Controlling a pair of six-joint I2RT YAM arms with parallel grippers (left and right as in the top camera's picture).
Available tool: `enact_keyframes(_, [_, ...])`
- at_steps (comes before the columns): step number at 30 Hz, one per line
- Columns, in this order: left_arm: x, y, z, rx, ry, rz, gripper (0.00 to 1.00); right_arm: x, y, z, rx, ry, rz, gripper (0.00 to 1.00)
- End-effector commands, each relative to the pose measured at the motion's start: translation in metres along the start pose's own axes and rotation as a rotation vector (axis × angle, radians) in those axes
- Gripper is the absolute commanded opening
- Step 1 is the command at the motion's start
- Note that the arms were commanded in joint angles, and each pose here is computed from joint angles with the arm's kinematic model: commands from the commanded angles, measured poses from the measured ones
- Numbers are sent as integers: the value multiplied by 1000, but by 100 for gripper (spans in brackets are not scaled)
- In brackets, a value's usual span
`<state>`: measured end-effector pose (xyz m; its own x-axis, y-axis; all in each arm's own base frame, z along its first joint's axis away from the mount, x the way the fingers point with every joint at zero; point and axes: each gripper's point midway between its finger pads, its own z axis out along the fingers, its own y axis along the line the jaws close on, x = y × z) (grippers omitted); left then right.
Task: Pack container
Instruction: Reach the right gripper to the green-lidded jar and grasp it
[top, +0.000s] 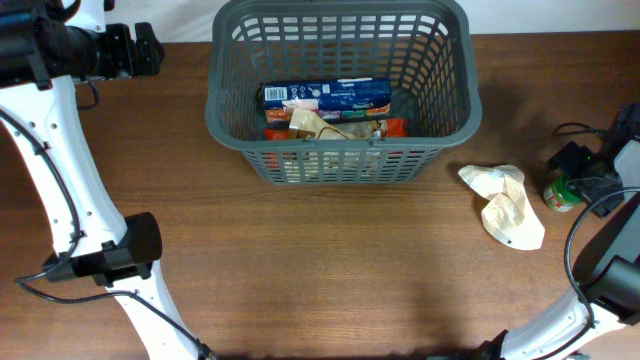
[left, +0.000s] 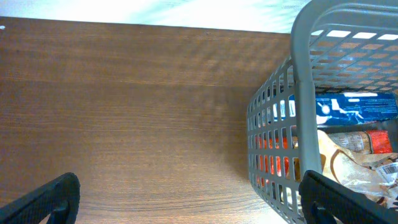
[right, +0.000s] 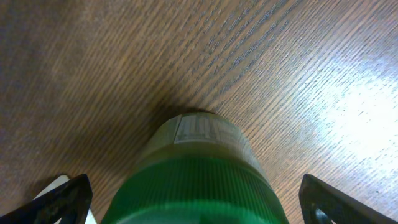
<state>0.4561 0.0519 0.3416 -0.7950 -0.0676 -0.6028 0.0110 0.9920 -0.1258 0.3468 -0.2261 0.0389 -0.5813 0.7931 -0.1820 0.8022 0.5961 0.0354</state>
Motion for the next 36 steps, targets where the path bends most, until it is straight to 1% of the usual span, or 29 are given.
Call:
enact_keyframes(1, [1,1,4,10,10,-15,99,3,0,10,4,17,14,99])
enact_keyframes(14, [1,1,4,10,10,-15,99,15,-5,37,37,81,11,99])
enact_keyframes(19, [1,1,4,10,10,-15,99,16,-5,36,37,83,11,83])
enact_keyframes(20, [1,1,4,10,10,-15,99,16,-5,36,38,85,12,78])
enact_keyframes(25, [1,1,4,10,10,-15,99,20,-7,36,43,99,11,71])
enact_keyframes(29, [1,1,4,10,10,-15,99,25,-8,34,49,122,10,70])
enact_keyframes(30, [1,1,4,10,10,-15,99,25,-8,33,51,127,10,67])
enact_keyframes(31, [1,1,4,10,10,-15,99,26,-9,30,53,132,9,59])
enact_keyframes(33, [1,1,4,10,10,-15,99,23,-8,24,53,132,9,49])
enact_keyframes(36, [1,1,4,10,10,-15,99,14,-5,6,46,113,10,49])
